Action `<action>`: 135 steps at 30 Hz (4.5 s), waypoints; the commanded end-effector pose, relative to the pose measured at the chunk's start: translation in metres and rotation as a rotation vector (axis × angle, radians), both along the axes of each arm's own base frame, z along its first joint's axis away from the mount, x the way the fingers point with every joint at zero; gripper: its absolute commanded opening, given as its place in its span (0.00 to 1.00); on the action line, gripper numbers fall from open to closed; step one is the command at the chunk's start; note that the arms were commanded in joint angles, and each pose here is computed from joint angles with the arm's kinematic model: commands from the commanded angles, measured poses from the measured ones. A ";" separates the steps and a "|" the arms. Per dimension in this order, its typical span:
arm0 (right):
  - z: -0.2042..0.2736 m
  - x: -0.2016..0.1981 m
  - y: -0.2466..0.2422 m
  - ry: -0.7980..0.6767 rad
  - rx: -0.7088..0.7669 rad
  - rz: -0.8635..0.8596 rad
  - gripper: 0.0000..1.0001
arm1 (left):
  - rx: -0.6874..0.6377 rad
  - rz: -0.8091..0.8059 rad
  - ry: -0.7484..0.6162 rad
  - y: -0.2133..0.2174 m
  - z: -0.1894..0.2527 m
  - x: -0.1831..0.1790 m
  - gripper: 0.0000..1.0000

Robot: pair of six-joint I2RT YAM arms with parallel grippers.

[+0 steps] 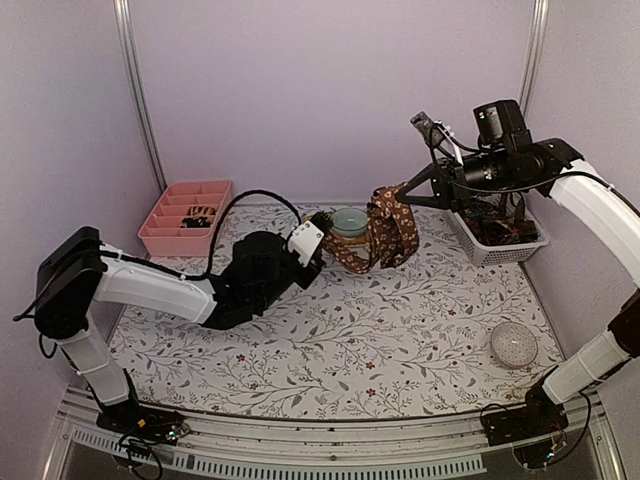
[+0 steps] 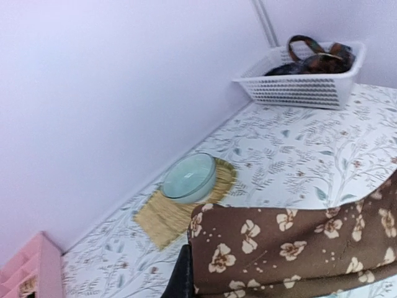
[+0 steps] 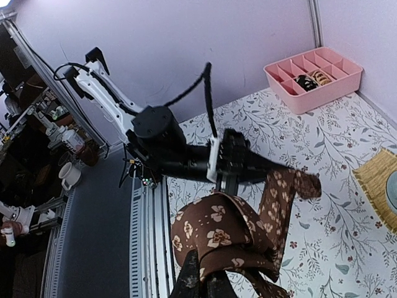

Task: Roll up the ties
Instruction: Pass from the right arm to the left, then flatten out the tie at the center of the board.

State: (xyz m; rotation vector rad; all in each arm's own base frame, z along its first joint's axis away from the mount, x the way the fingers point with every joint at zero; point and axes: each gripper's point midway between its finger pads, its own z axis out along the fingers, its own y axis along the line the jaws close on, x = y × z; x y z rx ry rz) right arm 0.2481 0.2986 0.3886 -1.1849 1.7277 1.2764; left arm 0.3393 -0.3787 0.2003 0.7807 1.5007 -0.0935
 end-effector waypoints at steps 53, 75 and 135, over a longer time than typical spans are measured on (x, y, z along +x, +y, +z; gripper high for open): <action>-0.380 0.162 -0.060 0.144 -0.995 -0.626 0.47 | 0.499 1.016 0.115 0.262 -0.052 -0.018 0.56; -0.364 0.127 -0.229 0.051 -1.310 -0.825 0.47 | 0.228 0.825 0.206 0.229 -0.048 -0.010 0.81; -0.283 0.119 -0.067 0.102 -0.810 -0.493 0.57 | 0.111 0.658 0.895 0.248 -0.172 0.024 0.37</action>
